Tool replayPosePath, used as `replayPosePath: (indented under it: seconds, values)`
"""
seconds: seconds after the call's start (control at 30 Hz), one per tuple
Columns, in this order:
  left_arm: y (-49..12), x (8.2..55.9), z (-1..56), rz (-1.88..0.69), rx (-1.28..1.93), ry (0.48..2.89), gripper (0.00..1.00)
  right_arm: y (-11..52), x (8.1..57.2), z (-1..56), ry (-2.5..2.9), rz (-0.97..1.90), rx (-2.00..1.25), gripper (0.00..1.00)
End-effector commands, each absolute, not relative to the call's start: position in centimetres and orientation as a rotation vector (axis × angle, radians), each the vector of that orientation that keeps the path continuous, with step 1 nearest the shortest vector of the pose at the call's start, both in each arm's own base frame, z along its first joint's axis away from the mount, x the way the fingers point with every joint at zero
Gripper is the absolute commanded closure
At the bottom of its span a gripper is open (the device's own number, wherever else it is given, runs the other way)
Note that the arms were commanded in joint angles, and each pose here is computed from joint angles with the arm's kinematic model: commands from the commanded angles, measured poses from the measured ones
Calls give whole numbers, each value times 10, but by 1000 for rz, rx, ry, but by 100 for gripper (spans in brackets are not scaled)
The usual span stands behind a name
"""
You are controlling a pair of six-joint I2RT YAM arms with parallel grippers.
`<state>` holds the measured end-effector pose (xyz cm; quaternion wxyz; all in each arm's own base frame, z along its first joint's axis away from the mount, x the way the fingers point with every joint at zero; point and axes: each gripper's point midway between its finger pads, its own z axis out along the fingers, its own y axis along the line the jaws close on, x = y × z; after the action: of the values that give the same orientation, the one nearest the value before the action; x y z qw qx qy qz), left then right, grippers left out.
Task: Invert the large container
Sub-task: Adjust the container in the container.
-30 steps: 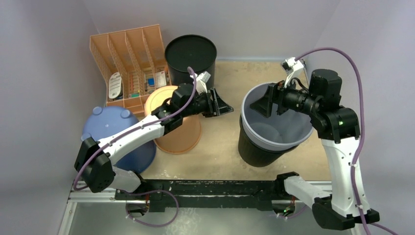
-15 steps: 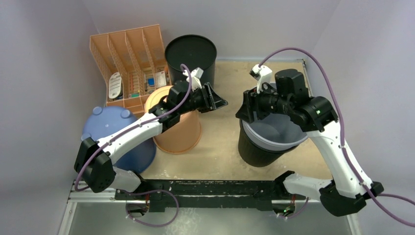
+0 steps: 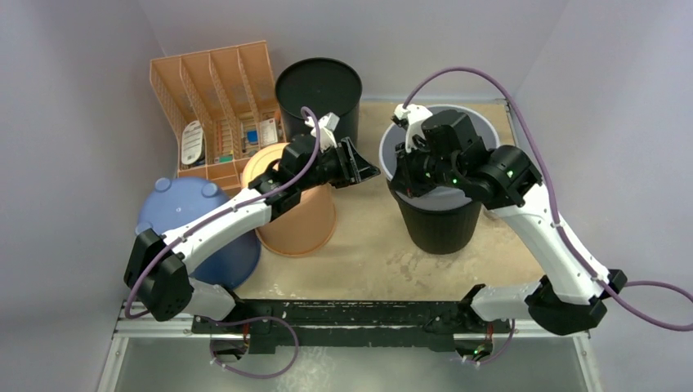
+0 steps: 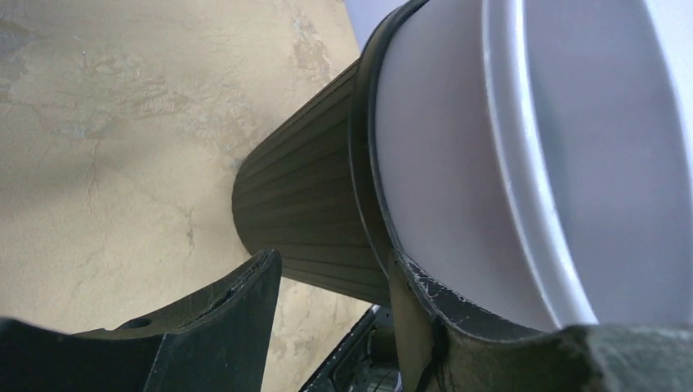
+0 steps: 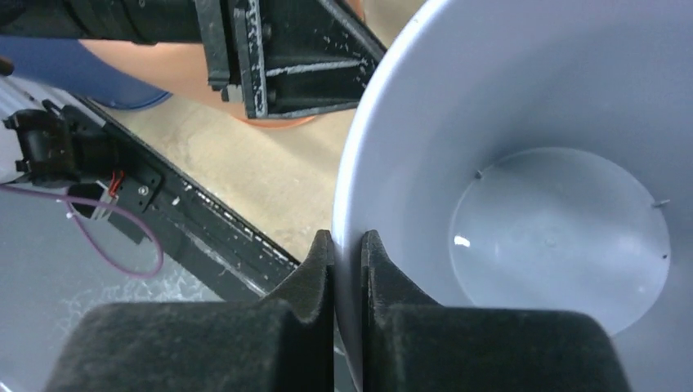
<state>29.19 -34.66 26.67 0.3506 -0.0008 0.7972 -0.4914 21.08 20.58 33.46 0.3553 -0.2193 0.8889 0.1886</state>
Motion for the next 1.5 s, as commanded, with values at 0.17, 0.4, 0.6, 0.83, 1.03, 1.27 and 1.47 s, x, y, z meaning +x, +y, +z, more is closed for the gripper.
replayPosePath:
  seconds: [0.17, 0.4, 0.6, 0.83, 1.03, 1.27, 1.47]
  values:
    - [-340, 295, 294, -1257, 33, 1980, 49, 183, 251, 342, 2247, 240, -366, 100]
    - [-334, 294, 311, -1260, 40, 1938, 49, 166, 300, 385, 1989, 71, -182, 100]
    - [-334, 295, 331, -1280, 45, 1888, 48, 148, 330, 415, 1800, -75, -43, 100]
    - [-344, 298, 341, -1370, 11, 1841, 48, 163, 355, 409, 1775, -117, -45, 100]
    - [-352, 309, 335, -1491, -154, 1802, 48, 177, 372, 383, 1849, -84, -90, 100]
    - [-354, 325, 324, -1459, -251, 1828, 48, 195, 382, 357, 1974, -44, -158, 89]
    - [-359, 330, 313, -1471, -288, 1842, 45, 198, 380, 359, 2025, 54, -154, 62]
